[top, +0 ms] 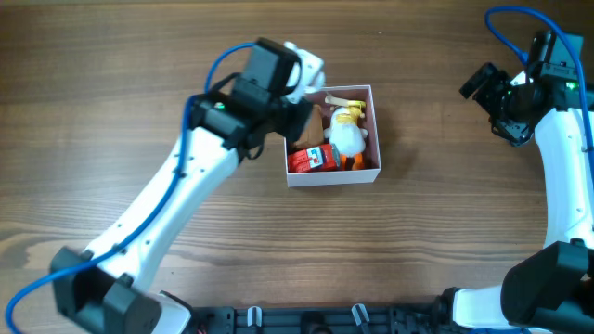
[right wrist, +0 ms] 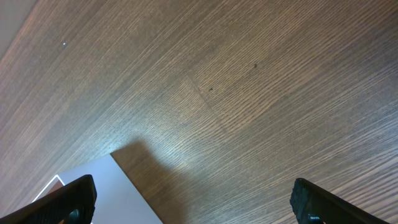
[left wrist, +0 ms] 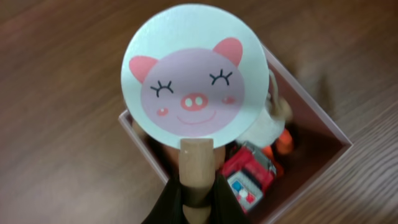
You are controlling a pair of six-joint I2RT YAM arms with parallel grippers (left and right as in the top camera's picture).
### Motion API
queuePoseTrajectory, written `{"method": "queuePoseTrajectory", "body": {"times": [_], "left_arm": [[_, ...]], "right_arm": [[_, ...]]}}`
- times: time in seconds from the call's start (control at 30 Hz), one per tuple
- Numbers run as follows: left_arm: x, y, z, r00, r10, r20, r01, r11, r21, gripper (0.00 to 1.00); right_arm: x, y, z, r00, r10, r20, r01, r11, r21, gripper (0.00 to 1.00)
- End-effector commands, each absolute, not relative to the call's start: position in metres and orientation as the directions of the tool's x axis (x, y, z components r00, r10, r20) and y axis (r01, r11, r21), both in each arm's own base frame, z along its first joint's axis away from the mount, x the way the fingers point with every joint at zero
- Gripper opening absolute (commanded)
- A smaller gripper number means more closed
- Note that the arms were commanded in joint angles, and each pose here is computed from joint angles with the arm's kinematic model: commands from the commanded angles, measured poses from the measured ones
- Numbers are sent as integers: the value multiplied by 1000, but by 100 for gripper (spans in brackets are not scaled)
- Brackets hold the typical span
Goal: Pack container
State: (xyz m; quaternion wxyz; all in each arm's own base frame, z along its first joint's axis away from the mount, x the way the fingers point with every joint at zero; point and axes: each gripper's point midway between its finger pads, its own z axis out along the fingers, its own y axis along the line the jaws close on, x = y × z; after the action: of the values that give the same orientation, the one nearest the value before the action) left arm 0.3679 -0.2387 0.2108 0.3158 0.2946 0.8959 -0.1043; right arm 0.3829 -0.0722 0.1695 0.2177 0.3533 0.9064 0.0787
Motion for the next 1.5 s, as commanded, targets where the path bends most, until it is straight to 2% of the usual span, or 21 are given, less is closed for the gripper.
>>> {"method": "queuePoseTrajectory", "body": {"times": [0.0, 0.1, 0.23, 0.27, 0.3, 0.33, 0.37, 0.5, 0.63, 0.77, 0.87, 0.93, 1.0, 1.1, 1.2, 1.33, 1.47], "left_arm": [[374, -273, 172, -464, 665, -586, 771, 629, 103, 4], [374, -297, 143, -364, 749, -554, 844, 517, 145, 4], [374, -311, 108, -343, 786, -514, 869, 473, 144, 6], [376, -310, 102, -349, 791, -503, 866, 477, 149, 20], [378, -309, 100, -353, 791, -500, 864, 480, 149, 45], [378, -308, 99, -357, 790, -498, 863, 483, 148, 64], [380, -306, 99, -360, 791, -495, 856, 491, 161, 100], [411, -283, 122, -499, 672, -547, 678, 696, 236, 100], [411, -273, 169, -532, 556, -638, 593, 783, 188, 100], [376, -246, 234, -573, 437, -693, 519, 848, 106, 100], [330, -210, 259, -612, 453, -648, 516, 850, 107, 100], [305, -161, 266, -729, 323, -604, 341, 936, 89, 100], [289, -103, 269, -812, 76, -578, 37, 996, 78, 100], [273, -55, 268, -840, -79, -537, -146, 986, 84, 100], [277, -21, 266, -831, -177, -527, -262, 961, 91, 100], [286, 12, 259, -807, -287, -515, -380, 921, 83, 100], [287, 24, 254, -802, -336, -493, -422, 904, 71, 100]], "right_arm": [[383, -70, 164, -655, 686, -316, 616, 727, 303, 100], [383, -70, 164, -655, 687, -316, 616, 727, 303, 100], [383, -70, 164, -655, 686, -316, 616, 727, 303, 100], [383, -70, 164, -655, 687, -316, 616, 727, 303, 100], [383, -70, 164, -655, 687, -316, 616, 727, 303, 100], [383, -70, 164, -654, 687, -316, 616, 727, 304, 100], [382, -70, 164, -655, 686, -316, 616, 727, 303, 100], [383, -70, 164, -655, 687, -316, 616, 727, 303, 100], [383, -70, 164, -655, 687, -316, 616, 727, 303, 100], [382, -70, 164, -655, 687, -316, 616, 727, 303, 100], [383, -70, 164, -655, 687, -316, 616, 727, 303, 100], [382, -70, 164, -655, 687, -316, 616, 727, 303, 100], [382, -70, 164, -655, 687, -316, 616, 727, 303, 100], [382, -70, 164, -655, 687, -316, 616, 727, 303, 100], [382, -70, 164, -655, 687, -316, 616, 727, 303, 100], [382, -70, 164, -654, 687, -316, 616, 727, 303, 100], [383, -70, 164, -655, 687, -316, 616, 727, 303, 100]]}}
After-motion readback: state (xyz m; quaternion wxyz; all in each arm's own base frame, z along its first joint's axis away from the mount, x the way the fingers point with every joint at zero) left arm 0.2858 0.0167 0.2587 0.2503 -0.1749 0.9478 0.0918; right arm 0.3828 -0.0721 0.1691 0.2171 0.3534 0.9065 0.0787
